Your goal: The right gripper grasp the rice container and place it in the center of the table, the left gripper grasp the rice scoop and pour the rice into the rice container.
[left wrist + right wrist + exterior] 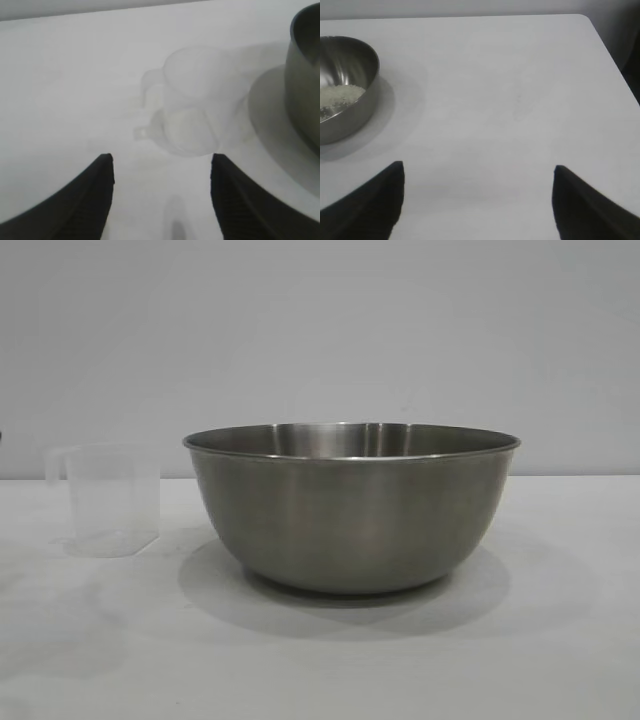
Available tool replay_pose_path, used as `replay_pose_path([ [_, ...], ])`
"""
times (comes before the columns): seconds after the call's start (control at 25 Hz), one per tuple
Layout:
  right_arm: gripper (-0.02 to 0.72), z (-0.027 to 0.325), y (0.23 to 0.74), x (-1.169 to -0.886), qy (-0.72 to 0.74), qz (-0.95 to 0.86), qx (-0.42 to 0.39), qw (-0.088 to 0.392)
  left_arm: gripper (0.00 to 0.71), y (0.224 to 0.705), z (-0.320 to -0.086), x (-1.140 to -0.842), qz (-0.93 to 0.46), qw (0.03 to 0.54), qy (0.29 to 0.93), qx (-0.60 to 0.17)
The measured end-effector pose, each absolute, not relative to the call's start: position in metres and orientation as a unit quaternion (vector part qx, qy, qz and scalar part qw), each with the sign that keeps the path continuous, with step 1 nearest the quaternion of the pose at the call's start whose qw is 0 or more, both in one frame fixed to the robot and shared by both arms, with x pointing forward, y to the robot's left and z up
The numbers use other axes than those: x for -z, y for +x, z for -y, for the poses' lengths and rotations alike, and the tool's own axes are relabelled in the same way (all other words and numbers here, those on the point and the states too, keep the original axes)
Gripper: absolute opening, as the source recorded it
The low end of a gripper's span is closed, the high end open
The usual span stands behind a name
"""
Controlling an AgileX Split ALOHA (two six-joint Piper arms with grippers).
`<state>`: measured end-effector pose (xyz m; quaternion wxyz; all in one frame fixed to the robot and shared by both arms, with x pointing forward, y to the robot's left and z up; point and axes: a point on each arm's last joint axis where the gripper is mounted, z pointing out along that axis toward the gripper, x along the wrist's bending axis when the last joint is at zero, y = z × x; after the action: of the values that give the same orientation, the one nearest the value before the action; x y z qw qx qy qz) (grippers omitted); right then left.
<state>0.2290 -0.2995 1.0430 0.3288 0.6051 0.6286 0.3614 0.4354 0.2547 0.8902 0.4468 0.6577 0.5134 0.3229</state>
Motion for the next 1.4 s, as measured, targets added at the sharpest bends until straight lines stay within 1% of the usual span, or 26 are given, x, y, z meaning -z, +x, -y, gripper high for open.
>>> replay_pose_path([
  [0.12,0.547,0.299,0.229,-1.043,0.605,-0.629,-0.361,0.329,0.374,0.437,-0.257,-0.884,-0.529,0.41,0.672,-0.315],
  [0.28,0.547,0.299,0.229,-1.043,0.605,-0.629,-0.361,0.329,0.374,0.452,-0.255,-0.881,-0.548,0.372,0.691,-0.291],
  [0.32,0.547,0.299,0.229,-1.043,0.605,-0.629,-0.361,0.329,0.374,0.455,-0.255,-0.879,-0.555,0.356,0.699,-0.276],
  [0.48,0.547,0.299,0.229,-1.043,0.605,-0.629,-0.361,0.329,0.374,0.46,-0.251,-0.887,-0.575,0.332,0.711,-0.23],
  [0.64,0.547,0.299,0.229,-1.043,0.605,-0.629,-0.361,0.329,0.374,0.466,-0.249,-0.917,-0.582,0.338,0.705,-0.223],
  [0.72,0.547,0.299,0.229,-1.043,0.605,-0.629,-0.361,0.329,0.374,0.467,-0.25,-0.934,-0.581,0.324,0.711,-0.228],
  [0.92,0.547,0.299,0.229,-1.043,0.605,-0.629,-0.361,0.329,0.374,0.463,-0.258,-0.978,-0.583,0.313,0.702,-0.264],
  [1.08,0.547,0.299,0.229,-1.043,0.605,-0.629,-0.361,0.329,0.374,0.453,-0.262,-1.005,-0.581,0.327,0.686,-0.291],
  [1.2,0.547,0.299,0.229,-1.043,0.605,-0.629,-0.361,0.329,0.374,0.44,-0.267,-1.021,-0.587,0.321,0.68,-0.302],
  [1.32,0.547,0.299,0.229,-1.043,0.605,-0.629,-0.361,0.329,0.374,0.422,-0.265,-1.036,-0.571,0.324,0.689,-0.306],
  [1.4,0.547,0.299,0.229,-1.043,0.605,-0.629,-0.361,0.329,0.374,0.409,-0.262,-1.047,-0.552,0.341,0.695,-0.311],
])
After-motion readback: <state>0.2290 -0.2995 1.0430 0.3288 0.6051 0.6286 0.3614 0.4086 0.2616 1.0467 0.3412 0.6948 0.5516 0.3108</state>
